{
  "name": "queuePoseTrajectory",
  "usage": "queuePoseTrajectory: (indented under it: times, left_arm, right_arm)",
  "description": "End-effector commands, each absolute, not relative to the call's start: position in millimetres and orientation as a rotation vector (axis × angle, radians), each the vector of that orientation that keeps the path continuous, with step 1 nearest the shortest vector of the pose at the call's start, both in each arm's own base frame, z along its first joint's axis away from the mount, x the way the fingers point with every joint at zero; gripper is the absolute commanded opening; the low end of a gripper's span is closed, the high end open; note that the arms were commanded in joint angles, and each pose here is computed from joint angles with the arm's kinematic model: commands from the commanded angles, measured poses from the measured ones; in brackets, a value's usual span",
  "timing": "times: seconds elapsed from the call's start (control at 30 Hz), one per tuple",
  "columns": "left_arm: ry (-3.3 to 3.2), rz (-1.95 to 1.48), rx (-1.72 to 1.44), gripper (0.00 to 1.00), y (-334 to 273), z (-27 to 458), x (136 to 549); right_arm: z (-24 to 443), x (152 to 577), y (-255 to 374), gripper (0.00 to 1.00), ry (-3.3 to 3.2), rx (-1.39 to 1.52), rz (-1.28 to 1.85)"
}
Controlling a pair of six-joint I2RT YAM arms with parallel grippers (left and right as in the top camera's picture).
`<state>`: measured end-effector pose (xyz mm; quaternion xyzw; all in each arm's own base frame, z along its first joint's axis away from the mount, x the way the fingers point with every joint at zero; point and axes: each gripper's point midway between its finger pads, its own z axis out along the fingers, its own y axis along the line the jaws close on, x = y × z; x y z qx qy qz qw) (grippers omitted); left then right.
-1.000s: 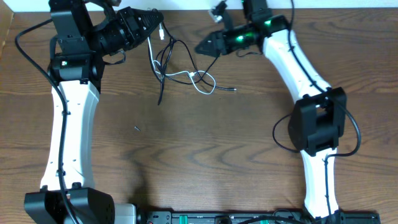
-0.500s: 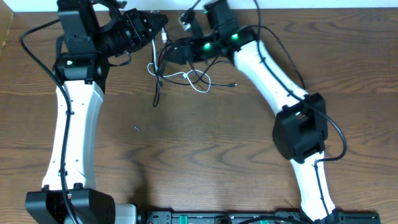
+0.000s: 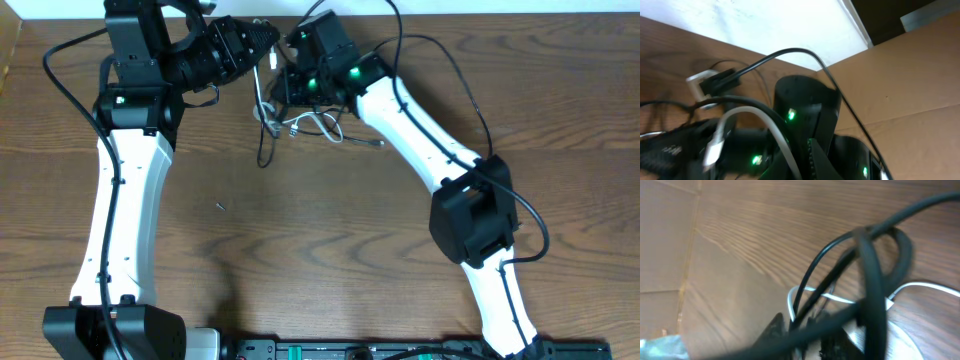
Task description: Untangle cables
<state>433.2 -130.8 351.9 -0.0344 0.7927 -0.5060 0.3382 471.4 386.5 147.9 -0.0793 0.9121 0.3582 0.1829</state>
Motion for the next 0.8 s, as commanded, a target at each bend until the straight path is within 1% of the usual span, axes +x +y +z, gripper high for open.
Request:
queuePoseTrajectory:
  times: [0.0, 0.07, 0.17, 0.33, 0.47, 0.6, 0.77]
  left_arm:
    - [2.053, -1.288, -0.053, 0.08, -130.5, 354.4, 434.5]
    - [2.054, -1.277, -0.036, 0.08, -130.5, 353.5, 434.1]
    - [2.063, -1.229, 0.003, 0.08, -128.9, 348.0, 433.6]
    - [2.200, -0.996, -0.137, 0.08, -103.6, 308.7, 438.7]
    - [2.328, -0.760, -0.221, 0.08, -77.0, 274.5, 433.0]
    - [2.413, -0.592, -0.170, 0.08, -61.3, 254.6, 422.8]
    - [2.456, -0.412, -0.179, 0.08, -39.4, 243.1, 420.0]
  right_arm:
    - [162.1, 488.2, 356.7, 0.05, 2.543, -0.198, 0.942]
    - [157.9, 490.8, 344.9, 0.01, 2.556, -0.218, 0.912]
    - [152.3, 489.8, 328.0, 0.01, 2.585, -0.271, 0.903]
    - [144.6, 484.0, 295.8, 0.01, 2.631, -0.379, 0.924]
    - [135.9, 486.9, 258.2, 0.01, 2.681, -0.372, 0.879]
    - [128.4, 494.6, 215.9, 0.01, 2.715, -0.344, 0.803]
    - [111.4, 505.8, 145.4, 0.01, 2.806, -0.172, 0.538]
